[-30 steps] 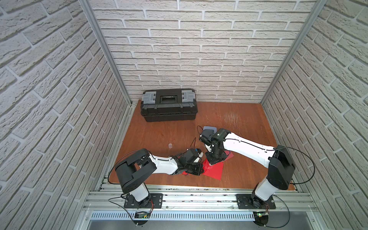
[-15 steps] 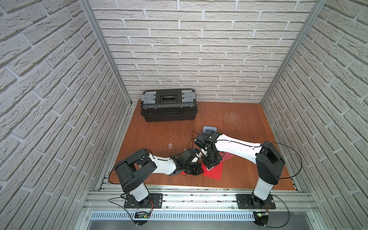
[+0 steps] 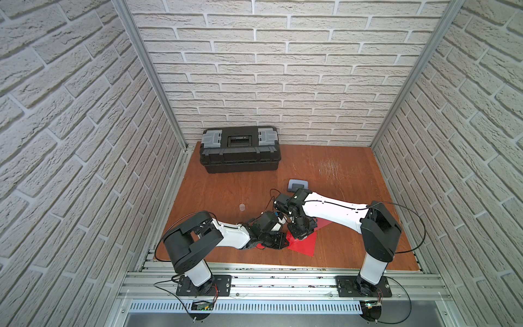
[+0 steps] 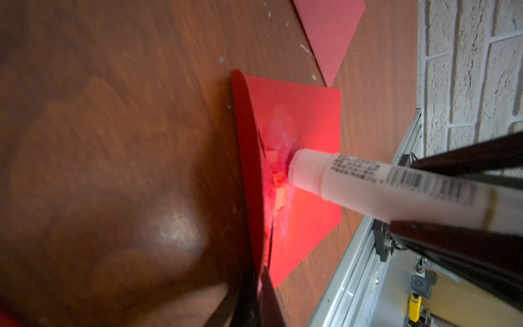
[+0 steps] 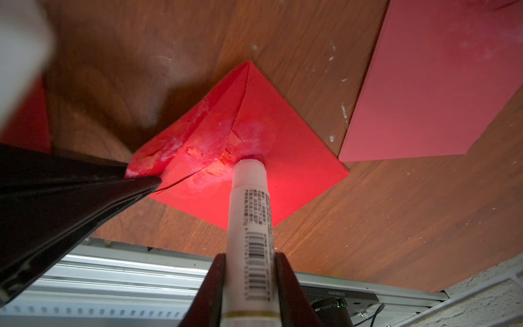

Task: Seal the envelope with a glue stick
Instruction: Apply the envelope at the center of the board.

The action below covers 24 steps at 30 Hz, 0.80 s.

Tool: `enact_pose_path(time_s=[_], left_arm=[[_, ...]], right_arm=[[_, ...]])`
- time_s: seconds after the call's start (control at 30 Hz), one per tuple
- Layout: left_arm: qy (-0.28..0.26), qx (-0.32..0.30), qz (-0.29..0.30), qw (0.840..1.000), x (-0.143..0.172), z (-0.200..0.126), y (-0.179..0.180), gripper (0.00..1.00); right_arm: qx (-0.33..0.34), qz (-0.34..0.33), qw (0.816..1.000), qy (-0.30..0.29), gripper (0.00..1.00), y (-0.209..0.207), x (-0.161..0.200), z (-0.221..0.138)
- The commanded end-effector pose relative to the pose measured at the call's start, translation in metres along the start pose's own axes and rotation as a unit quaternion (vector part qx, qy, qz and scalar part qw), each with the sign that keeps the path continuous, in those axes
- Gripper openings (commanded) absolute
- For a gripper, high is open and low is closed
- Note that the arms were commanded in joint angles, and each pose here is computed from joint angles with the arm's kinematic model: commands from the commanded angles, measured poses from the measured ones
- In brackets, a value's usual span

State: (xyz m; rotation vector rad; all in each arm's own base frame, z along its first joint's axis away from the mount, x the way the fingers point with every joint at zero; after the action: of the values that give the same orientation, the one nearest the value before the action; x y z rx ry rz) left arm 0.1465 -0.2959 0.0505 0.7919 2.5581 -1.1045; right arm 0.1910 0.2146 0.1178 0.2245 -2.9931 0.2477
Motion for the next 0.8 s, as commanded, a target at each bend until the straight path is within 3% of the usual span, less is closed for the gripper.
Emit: enact_pose_path(time_s=[0.0, 0.07, 0.2, 0.3, 0.37, 0.47, 0.57, 0.67, 0.73, 0.77], left_arm=[[0.081, -0.065, -0.042, 0.994, 0.044, 0.003, 0.033, 0.01], [0.080, -0.065, -0.042, 0.994, 0.043, 0.003, 0.033, 0.01], [0.080, -0.066, -0.043, 0.994, 0.043, 0.002, 0.033, 0.01], [0.080, -0.066, -0.043, 0.994, 0.043, 0.002, 0.033, 0.01], [0.081, -0.066, -0.043, 0.994, 0.044, 0.002, 0.033, 0.01], [0.082, -0.066, -0.043, 0.994, 0.043, 0.003, 0.033, 0.01], [0.081, -0.066, -0.042, 0.994, 0.042, 0.002, 0.032, 0.01], [0.081, -0.066, -0.041, 0.994, 0.041, 0.002, 0.031, 0.01], [0.082, -0.067, -0.042, 0.993, 0.041, 0.001, 0.032, 0.01], [0.082, -0.068, -0.042, 0.993, 0.042, 0.001, 0.032, 0.01]], right_arm=[[-0.131, -0.021, 0.990, 0.045, 0.03, 0.043, 0.007, 0.017], [-0.144, -0.021, 0.988, 0.047, 0.03, 0.046, 0.009, 0.017], [-0.079, -0.007, 0.997, 0.024, 0.03, 0.024, 0.003, 0.020], [0.047, 0.015, 0.998, -0.025, 0.03, -0.008, -0.007, 0.015], [0.094, 0.020, 0.994, -0.048, 0.03, -0.018, -0.013, 0.012], [0.064, 0.015, 0.997, -0.048, 0.03, -0.008, -0.014, 0.011], [-0.043, -0.009, 0.999, 0.002, 0.03, 0.023, -0.004, 0.017], [-0.150, -0.025, 0.988, 0.040, 0.03, 0.049, 0.005, 0.019], [-0.123, -0.021, 0.992, 0.034, 0.03, 0.041, 0.005, 0.022], [-0.077, -0.013, 0.997, 0.020, 0.03, 0.029, 0.001, 0.023]])
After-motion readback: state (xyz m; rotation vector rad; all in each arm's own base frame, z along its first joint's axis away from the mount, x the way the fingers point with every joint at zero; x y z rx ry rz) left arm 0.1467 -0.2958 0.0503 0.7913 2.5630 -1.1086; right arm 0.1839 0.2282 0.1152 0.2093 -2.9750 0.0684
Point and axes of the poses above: each gripper's point midway between its finger pads, its own z axis out along the fingers, its own y axis along the line the jaws close on, x = y × z, the point moved 5 cm from there along -z, back along the fingers, and after that the axes turned 13 degrees about z, right-handed, at the moved point
